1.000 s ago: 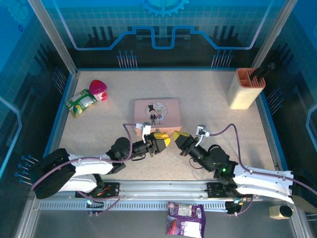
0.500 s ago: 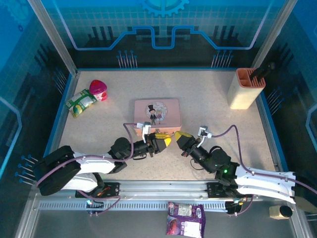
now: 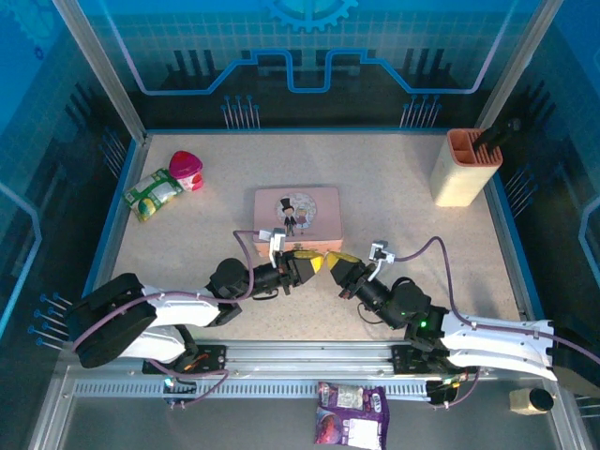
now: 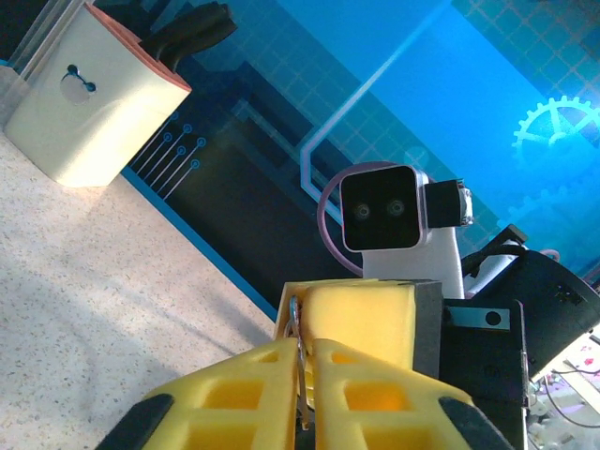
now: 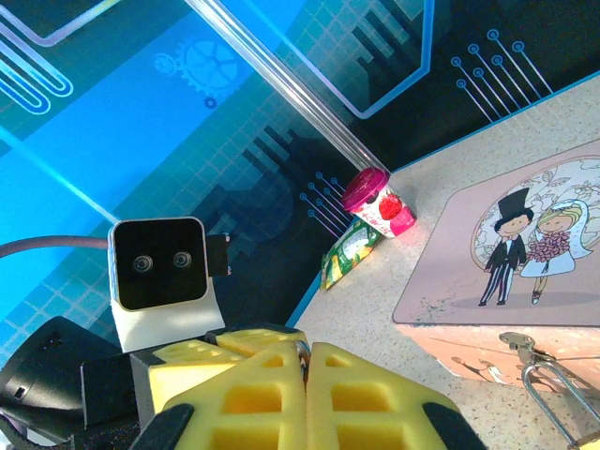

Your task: Unlock the padlock with the key

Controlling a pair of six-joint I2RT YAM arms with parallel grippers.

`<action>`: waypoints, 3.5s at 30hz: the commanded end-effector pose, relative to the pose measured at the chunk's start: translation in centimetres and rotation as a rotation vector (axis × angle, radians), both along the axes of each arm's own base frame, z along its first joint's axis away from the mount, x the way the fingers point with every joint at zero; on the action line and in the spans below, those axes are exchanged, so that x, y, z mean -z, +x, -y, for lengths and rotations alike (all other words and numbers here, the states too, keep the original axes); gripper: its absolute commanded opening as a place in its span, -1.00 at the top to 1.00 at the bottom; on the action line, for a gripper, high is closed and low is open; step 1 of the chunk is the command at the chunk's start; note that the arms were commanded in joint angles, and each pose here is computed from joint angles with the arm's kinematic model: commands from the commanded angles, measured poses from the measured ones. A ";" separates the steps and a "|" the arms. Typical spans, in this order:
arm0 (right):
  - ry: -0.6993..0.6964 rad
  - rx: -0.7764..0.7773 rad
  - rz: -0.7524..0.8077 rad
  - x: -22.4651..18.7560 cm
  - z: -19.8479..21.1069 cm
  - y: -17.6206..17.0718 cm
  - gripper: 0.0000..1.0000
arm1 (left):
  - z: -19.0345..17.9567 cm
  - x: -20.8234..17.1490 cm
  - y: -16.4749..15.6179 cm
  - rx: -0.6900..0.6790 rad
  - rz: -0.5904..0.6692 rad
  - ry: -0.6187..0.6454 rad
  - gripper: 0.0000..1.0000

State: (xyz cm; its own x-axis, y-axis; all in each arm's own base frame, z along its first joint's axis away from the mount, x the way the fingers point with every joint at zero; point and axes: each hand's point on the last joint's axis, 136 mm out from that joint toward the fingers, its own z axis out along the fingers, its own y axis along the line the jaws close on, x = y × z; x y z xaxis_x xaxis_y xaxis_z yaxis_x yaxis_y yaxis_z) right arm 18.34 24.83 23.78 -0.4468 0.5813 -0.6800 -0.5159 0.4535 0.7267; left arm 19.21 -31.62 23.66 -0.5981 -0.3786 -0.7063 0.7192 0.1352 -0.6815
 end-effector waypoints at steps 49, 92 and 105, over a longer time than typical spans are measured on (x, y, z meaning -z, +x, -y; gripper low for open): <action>0.053 -0.087 -0.039 -0.7 1.1 0.7 1.00 | 0.1 -1.9 0.7 0.067 0.030 0.108 0.48; -0.163 -0.461 0.092 -1.4 -0.9 -1.5 0.52 | -0.2 -2.1 -1.5 0.232 0.093 0.239 1.00; -0.192 -0.469 0.092 -0.9 -0.8 -1.6 0.82 | -0.4 -2.3 -1.4 0.224 0.101 0.239 1.00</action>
